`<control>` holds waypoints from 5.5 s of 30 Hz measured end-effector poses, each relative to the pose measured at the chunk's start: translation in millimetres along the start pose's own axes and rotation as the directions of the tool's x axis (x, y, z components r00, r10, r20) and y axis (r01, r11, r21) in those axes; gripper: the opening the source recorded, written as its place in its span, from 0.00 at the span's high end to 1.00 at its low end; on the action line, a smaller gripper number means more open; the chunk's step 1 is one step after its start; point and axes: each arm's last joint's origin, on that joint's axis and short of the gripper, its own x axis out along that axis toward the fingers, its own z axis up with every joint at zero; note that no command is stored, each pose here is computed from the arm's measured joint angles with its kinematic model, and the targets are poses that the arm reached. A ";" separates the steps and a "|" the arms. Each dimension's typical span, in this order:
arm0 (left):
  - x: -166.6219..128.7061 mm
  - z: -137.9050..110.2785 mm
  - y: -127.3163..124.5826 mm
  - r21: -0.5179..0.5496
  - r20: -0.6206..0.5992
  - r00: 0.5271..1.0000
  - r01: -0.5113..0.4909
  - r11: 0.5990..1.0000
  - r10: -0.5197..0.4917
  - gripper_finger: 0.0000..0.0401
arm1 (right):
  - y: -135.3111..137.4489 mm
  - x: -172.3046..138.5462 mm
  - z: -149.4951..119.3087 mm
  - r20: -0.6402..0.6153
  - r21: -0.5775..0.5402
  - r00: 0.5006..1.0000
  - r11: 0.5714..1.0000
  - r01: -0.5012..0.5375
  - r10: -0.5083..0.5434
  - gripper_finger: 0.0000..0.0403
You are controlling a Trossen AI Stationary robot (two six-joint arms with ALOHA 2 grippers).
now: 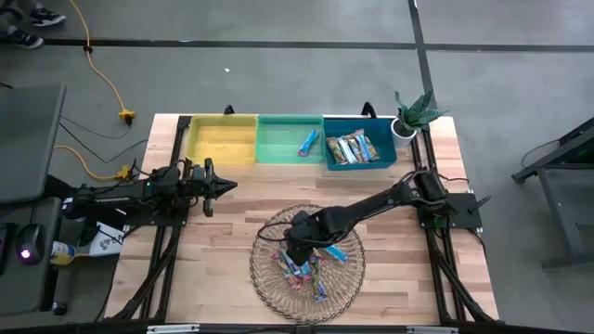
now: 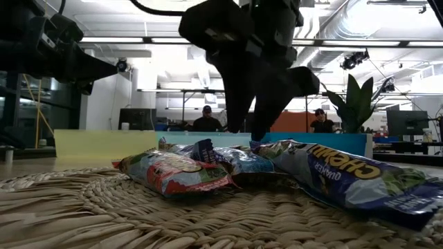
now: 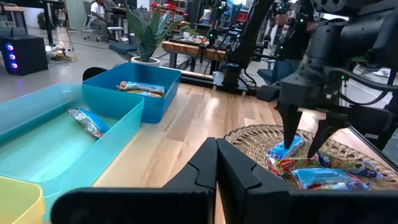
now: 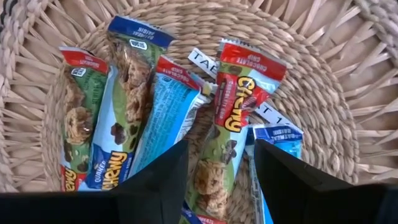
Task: Pick and place Granola Bars by type
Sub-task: Put the red granola bar into the light green bin
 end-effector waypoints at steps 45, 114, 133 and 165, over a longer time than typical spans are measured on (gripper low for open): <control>0.0 0.1 0.0 0.000 0.000 1.000 0.000 1.000 0.000 1.00 | -0.2 32.9 2.5 -0.050 0.007 0.999 1.000 0.008 -0.008 0.83; 0.0 0.1 0.0 0.000 0.000 1.000 0.000 1.000 0.000 1.00 | -149.0 -219.1 238.7 0.903 -0.249 0.329 0.961 -0.123 0.276 0.90; 0.0 0.1 0.0 0.000 0.000 1.000 0.000 1.000 0.000 1.00 | -185.9 -95.6 305.7 0.678 0.079 0.734 0.989 -0.128 0.041 0.90; 0.0 0.1 0.0 0.000 0.000 1.000 0.000 1.000 0.000 1.00 | -209.1 -12.8 278.9 0.278 0.287 0.939 0.950 0.120 -0.203 0.72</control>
